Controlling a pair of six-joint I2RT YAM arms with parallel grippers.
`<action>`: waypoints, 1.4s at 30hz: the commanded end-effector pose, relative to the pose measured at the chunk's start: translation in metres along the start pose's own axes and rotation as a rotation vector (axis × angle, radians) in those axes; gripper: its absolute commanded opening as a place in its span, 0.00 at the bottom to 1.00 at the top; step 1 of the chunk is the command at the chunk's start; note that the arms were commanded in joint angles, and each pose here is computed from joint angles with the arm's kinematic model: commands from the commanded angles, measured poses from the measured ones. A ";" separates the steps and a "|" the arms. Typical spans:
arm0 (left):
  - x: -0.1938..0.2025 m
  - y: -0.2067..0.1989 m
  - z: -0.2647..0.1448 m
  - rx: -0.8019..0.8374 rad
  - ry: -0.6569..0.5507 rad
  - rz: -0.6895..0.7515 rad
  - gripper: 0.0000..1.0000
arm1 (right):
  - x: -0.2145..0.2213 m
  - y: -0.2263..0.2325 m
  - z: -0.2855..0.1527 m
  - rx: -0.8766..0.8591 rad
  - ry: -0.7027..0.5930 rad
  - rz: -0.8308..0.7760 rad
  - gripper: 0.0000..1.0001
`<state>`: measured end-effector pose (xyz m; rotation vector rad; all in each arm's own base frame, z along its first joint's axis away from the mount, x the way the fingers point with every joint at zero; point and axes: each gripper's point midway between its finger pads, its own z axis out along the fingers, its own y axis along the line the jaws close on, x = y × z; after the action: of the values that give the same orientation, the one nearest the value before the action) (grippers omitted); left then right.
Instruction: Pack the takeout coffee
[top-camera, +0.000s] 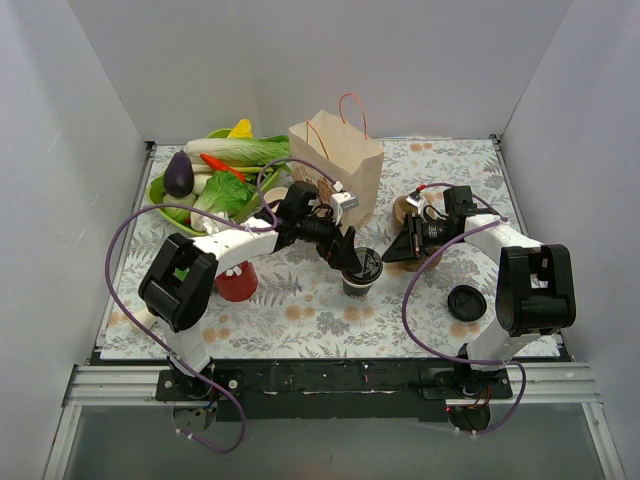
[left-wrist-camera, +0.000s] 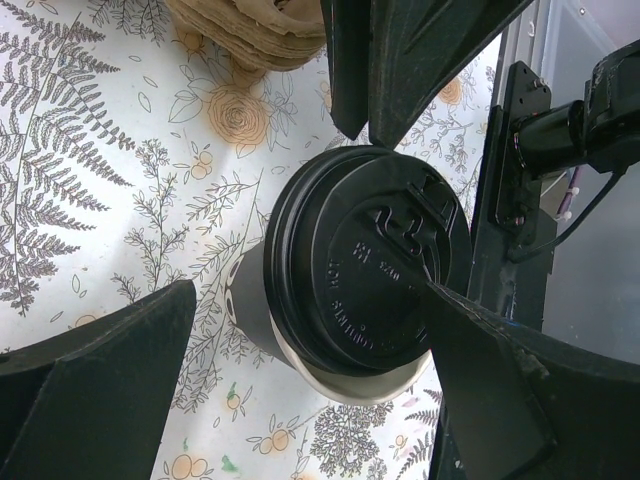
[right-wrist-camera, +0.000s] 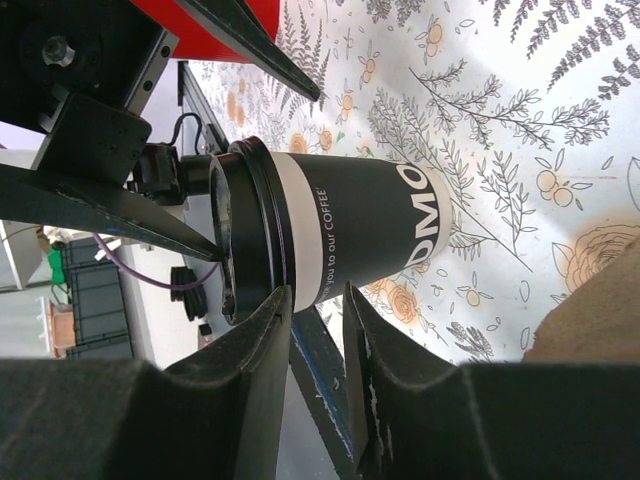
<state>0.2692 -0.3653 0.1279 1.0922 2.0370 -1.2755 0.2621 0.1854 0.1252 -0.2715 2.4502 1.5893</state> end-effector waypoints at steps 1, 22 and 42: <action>-0.023 -0.007 -0.006 -0.004 -0.048 0.042 0.97 | -0.007 0.008 -0.004 0.024 -0.007 -0.093 0.35; -0.027 -0.006 -0.016 -0.063 -0.064 0.053 0.98 | -0.004 0.015 0.002 0.074 0.024 -0.180 0.36; -0.023 -0.008 -0.022 -0.077 -0.065 0.081 0.98 | -0.010 0.020 0.006 0.149 0.029 -0.242 0.36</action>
<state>0.2761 -0.3597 0.1341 1.0565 2.0384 -1.1963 0.2609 0.1951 0.1220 -0.4742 2.5018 1.3480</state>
